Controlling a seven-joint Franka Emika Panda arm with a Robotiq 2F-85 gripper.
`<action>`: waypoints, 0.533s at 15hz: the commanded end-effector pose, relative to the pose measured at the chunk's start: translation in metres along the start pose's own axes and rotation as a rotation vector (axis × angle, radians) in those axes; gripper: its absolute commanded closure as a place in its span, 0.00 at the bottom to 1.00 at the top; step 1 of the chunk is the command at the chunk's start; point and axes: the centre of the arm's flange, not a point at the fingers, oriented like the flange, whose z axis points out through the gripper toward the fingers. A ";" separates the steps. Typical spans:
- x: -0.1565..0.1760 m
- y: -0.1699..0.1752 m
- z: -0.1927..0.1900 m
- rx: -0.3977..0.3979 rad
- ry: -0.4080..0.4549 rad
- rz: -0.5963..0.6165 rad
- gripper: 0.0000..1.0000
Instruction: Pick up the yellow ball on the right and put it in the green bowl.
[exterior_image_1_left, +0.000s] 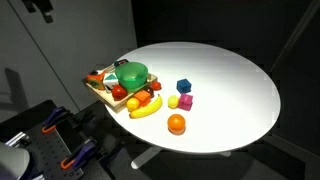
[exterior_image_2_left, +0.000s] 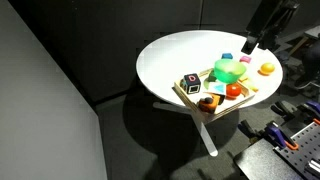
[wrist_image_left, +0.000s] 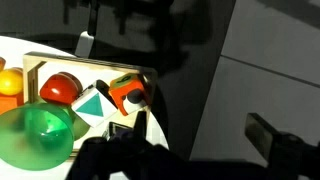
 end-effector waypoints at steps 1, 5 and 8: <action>0.000 0.000 0.000 0.000 0.000 0.000 0.00; 0.004 0.000 -0.001 -0.006 0.008 0.006 0.00; 0.016 0.005 -0.004 -0.018 0.033 0.027 0.00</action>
